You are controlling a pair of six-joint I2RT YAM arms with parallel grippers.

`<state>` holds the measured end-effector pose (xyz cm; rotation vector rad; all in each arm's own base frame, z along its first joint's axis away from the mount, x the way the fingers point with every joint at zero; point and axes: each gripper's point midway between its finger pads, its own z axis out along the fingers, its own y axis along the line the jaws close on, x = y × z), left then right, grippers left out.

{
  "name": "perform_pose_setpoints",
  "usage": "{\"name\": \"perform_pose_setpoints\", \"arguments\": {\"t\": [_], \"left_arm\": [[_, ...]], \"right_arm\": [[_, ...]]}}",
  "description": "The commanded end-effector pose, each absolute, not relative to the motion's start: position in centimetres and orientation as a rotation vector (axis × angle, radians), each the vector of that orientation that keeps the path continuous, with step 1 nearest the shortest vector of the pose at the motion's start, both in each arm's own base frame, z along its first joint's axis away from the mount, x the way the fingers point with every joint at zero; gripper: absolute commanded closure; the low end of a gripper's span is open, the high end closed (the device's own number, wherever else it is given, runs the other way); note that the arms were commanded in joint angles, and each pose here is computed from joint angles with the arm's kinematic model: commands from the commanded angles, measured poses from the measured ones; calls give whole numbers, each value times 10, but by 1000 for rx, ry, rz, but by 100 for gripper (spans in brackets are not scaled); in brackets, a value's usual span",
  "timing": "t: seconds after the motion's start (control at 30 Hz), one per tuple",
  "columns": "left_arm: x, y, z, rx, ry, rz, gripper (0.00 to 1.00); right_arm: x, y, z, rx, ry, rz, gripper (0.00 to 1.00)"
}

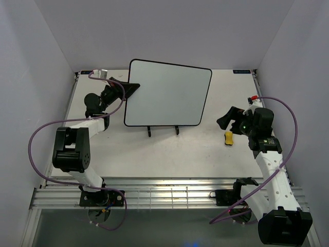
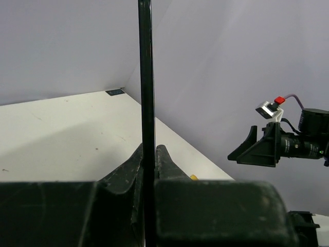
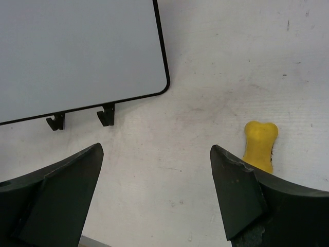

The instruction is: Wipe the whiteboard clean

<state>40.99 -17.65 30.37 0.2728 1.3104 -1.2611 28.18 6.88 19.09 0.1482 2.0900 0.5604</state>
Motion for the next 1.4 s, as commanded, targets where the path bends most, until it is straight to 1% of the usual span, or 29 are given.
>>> {"name": "perform_pose_setpoints", "arguments": {"t": [0.0, 0.17, 0.3, 0.43, 0.77, 0.83, 1.17, 1.37], "left_arm": [[376, -177, 361, 487, 1051, -1226, 100], [384, -171, 349, 507, 1069, -1207, 100], [400, -167, 325, 528, 1120, -1201, 100], [410, -167, 321, 545, 1129, -1203, 100], [422, -165, 343, 541, 1075, -1199, 100], [429, -147, 344, 525, 1076, -1171, 100], [448, -137, 320, 504, 1123, -1179, 100], [447, -142, 334, 489, 1089, -1202, 100]], "right_arm": [[286, 73, 194, 122, 2058, 580, 10], [286, 75, 191, 116, 2063, 593, 10], [285, 76, 192, 105, 2056, 596, 10], [286, 77, 190, 106, 2061, 600, 10], [288, 78, 188, 103, 2072, 602, 10], [287, 78, 187, 107, 2074, 598, 10], [288, 79, 185, 111, 2080, 608, 10], [287, 78, 182, 115, 2085, 601, 10]]}}
